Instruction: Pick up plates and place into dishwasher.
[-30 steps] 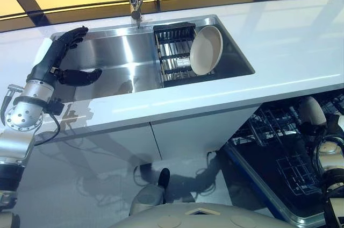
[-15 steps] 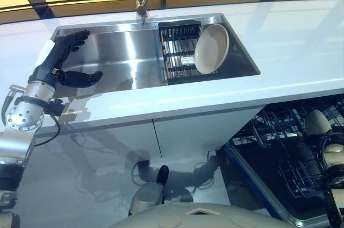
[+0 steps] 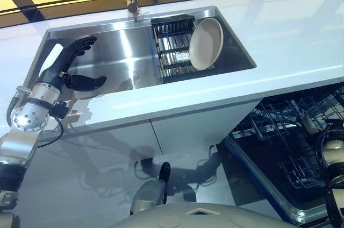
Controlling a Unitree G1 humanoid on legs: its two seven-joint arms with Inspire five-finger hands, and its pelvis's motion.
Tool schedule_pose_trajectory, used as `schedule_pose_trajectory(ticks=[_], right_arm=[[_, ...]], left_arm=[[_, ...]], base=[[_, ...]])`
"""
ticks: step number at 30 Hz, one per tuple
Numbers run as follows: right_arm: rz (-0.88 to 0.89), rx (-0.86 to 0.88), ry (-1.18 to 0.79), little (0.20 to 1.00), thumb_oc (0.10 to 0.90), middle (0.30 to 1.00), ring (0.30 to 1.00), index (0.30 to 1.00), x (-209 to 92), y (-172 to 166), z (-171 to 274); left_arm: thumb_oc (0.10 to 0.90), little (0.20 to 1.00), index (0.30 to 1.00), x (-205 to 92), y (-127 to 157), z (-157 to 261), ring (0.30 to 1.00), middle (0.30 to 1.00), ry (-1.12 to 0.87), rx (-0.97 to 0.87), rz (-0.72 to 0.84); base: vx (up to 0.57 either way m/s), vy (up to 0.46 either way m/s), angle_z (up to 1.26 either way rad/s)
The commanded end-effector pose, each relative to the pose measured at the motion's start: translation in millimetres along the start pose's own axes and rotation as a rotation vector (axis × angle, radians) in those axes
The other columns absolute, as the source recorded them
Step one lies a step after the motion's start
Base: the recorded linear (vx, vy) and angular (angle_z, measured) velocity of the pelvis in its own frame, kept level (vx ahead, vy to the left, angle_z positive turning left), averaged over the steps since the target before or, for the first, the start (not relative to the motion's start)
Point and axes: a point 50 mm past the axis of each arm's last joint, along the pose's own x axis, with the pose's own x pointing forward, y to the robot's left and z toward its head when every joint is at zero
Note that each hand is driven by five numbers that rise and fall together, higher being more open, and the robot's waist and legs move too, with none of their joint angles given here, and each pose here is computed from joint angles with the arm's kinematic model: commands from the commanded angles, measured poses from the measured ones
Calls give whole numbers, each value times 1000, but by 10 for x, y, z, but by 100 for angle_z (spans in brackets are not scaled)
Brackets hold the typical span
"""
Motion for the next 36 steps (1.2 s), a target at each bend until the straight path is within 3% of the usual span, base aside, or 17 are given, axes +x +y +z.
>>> schedule_pose_trajectory(ticks=[1,14,17,29,36], right_arm=[[-237,-103,-238,900,800,900,900,900,16,-693,556],[-201,-50,-339,900,800,900,900,900,-50,-665,629],[-163,23,-395,900,800,900,900,900,-98,-615,715],[270,459,-713,900,800,900,900,900,-516,-175,1056],[346,750,-777,900,800,900,900,900,-643,-158,1098]], left_arm=[[800,900,900,154,323,362,900,900,-174,29,154],[800,900,900,105,217,301,900,900,-165,-5,130],[800,900,900,99,209,311,900,900,-173,-5,131],[800,900,900,199,287,389,900,900,-215,14,155],[800,900,900,261,378,377,900,900,-190,123,186]], base=[[-20,6,-15],[-29,28,-12],[-56,52,-19],[-72,73,-18],[-55,59,-20]])
